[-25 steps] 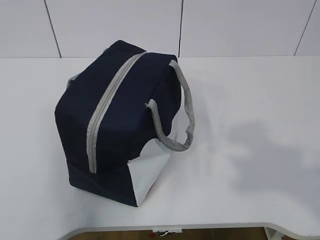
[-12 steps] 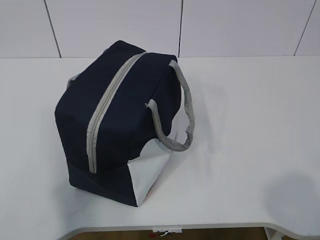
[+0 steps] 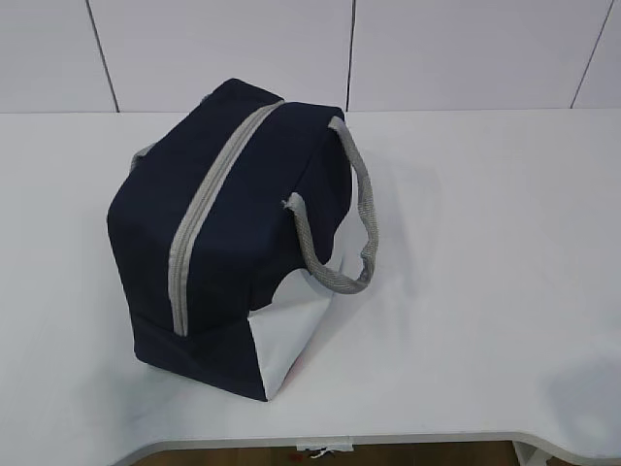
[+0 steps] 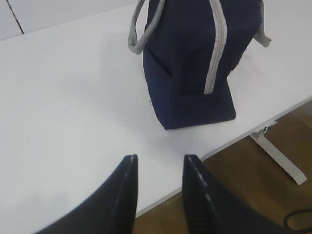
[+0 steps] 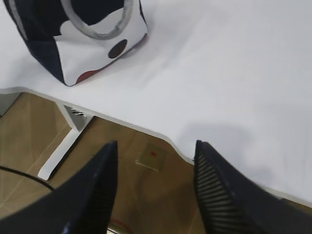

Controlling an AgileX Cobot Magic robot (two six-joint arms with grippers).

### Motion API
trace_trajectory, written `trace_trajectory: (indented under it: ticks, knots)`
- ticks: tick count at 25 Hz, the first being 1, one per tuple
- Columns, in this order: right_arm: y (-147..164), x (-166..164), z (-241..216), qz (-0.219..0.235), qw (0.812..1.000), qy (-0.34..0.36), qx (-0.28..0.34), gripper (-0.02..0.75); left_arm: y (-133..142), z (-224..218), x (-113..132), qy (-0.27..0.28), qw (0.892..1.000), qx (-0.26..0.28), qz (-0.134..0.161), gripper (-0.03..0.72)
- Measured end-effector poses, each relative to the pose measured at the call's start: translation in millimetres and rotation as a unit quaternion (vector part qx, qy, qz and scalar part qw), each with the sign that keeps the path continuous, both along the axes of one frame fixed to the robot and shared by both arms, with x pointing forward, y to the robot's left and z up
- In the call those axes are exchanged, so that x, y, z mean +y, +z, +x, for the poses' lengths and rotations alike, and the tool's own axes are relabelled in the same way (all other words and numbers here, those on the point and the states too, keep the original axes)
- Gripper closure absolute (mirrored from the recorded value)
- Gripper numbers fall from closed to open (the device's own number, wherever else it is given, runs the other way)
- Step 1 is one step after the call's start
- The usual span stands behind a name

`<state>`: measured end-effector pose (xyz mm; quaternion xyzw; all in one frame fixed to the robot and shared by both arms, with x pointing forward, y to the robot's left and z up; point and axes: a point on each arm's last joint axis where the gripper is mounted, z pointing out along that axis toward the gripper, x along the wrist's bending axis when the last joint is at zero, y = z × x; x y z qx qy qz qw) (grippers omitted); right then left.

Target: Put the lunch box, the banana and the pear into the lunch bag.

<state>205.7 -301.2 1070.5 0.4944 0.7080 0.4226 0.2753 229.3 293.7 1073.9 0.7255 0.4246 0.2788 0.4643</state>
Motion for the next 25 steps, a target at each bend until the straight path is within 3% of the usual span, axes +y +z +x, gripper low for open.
trace_trajectory:
  ticks: [5,12,18,21,25]
  knots:
    - [-10.4,-5.6,11.9,-0.022,0.999,-0.043,-0.004,0.323,-3.3,-1.9,1.0,0.001,1.0,-0.015,-0.005,0.453]
    - [-22.2,-3.3,21.9,-0.016,0.999,-0.052,0.001,0.323,-3.3,-1.0,2.6,0.008,1.0,-0.02,0.003,0.453]
    - [-26.1,-3.0,23.2,-0.019,0.998,-0.052,0.009,0.323,-16.5,2.6,9.1,0.032,0.998,0.008,0.059,0.453]
    - [-26.1,-3.0,23.2,-0.019,0.998,-0.052,0.009,0.323,-16.9,2.4,9.2,0.033,0.998,0.011,0.058,0.45]
    - [-26.1,-3.0,23.2,-0.019,0.998,-0.052,0.009,0.323,-16.8,1.6,7.2,0.033,0.999,0.022,0.034,0.449]
